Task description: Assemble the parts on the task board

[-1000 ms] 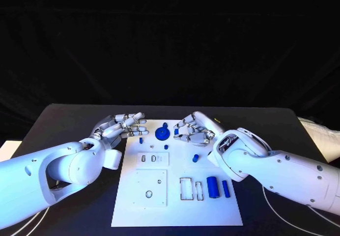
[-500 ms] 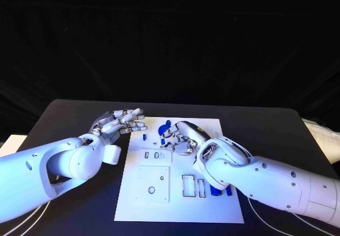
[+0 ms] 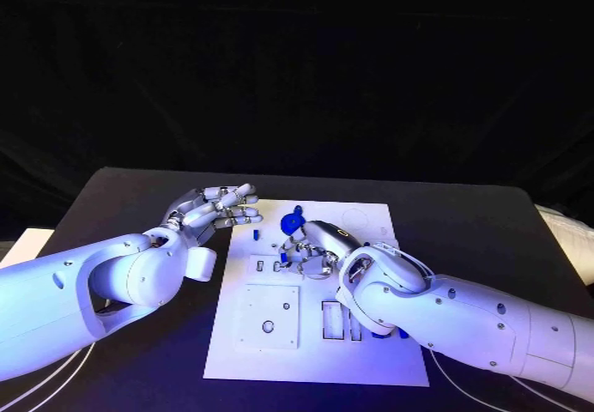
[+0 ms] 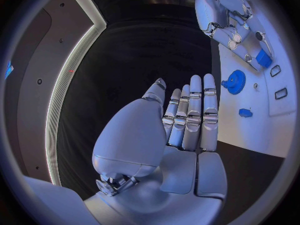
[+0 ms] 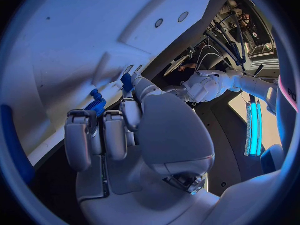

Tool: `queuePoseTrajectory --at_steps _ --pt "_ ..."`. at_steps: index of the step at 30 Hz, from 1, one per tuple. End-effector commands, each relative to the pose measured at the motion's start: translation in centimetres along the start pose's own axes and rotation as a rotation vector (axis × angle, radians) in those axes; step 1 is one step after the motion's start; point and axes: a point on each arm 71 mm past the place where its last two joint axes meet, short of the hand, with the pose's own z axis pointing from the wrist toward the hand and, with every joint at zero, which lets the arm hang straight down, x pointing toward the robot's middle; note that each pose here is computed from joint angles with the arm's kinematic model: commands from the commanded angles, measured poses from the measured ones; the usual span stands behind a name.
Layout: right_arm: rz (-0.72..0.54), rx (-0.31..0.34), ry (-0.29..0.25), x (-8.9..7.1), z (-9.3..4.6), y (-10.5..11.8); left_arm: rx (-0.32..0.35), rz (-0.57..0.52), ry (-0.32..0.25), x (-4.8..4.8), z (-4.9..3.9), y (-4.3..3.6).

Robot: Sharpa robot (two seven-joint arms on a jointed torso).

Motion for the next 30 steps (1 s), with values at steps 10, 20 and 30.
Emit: queuePoseTrajectory --at_steps 10,20,30 --pt "-0.061 0.016 0.083 0.8 -0.23 -0.04 0.012 -0.014 0.023 0.49 0.04 -0.09" --pt "-0.11 0.038 0.101 0.96 -0.34 -0.17 0.01 -0.015 0.027 0.6 0.06 -0.06" --pt "-0.144 0.062 0.096 0.92 -0.43 -0.37 0.014 -0.014 0.024 0.59 0.06 -0.09"
